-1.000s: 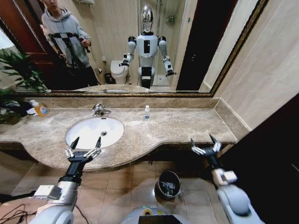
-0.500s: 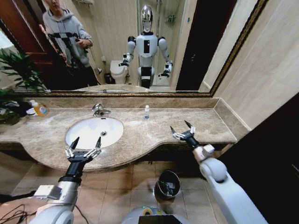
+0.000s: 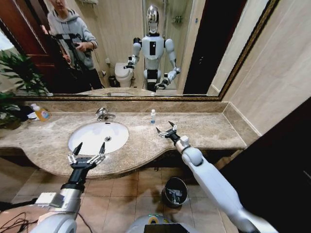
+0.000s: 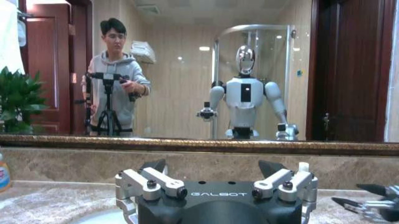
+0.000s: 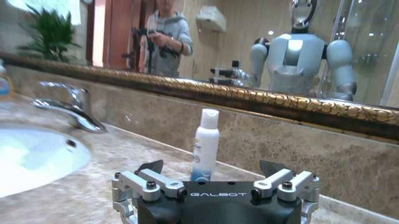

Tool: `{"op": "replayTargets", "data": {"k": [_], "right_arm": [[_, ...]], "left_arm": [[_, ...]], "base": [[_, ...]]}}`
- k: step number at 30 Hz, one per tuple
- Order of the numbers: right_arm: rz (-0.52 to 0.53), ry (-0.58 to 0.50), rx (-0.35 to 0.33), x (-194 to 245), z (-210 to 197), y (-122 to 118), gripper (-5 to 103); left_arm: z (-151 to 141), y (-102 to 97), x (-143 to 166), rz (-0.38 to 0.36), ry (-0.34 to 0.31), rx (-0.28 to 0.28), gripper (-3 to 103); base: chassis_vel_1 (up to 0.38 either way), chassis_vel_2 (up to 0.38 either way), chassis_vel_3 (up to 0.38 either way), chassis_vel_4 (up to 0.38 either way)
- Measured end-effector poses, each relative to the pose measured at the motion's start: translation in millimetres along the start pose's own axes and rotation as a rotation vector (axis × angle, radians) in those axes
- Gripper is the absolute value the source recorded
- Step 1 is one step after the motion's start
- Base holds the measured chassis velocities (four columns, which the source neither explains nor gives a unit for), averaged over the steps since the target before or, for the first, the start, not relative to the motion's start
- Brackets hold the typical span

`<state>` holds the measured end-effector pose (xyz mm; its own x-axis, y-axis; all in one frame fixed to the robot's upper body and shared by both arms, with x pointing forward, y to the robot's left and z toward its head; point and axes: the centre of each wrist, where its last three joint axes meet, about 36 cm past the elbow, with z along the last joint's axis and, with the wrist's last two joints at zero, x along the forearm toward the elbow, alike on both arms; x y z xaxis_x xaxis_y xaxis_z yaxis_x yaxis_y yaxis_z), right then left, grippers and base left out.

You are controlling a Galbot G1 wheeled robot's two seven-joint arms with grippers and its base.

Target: Pick up the trash from the sink and place it in the trash bin.

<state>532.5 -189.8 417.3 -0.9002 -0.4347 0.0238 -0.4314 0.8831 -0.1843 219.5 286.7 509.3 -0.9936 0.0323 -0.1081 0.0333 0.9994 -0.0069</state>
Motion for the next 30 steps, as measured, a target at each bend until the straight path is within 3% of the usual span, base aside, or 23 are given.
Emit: {"op": "replayTargets", "data": {"k": [9, 18, 30], "right_arm": [[-0.025, 0.037, 0.035, -45, 0, 9, 100], [-0.016, 0.026, -0.051, -91, -6, 35, 100], [0.070, 0.038, -0.052, -101, 0, 12, 100]], "left_arm": [[0, 0.0, 0, 0.000, 0.000, 0.000, 100], [0, 0.0, 0, 0.000, 0.000, 0.000, 100], [0, 0.0, 0, 0.000, 0.000, 0.000, 100]], "base": [[0.000, 0.000, 0.000, 0.000], [0.000, 0.000, 0.000, 0.000], [0.000, 0.000, 0.000, 0.000]]}}
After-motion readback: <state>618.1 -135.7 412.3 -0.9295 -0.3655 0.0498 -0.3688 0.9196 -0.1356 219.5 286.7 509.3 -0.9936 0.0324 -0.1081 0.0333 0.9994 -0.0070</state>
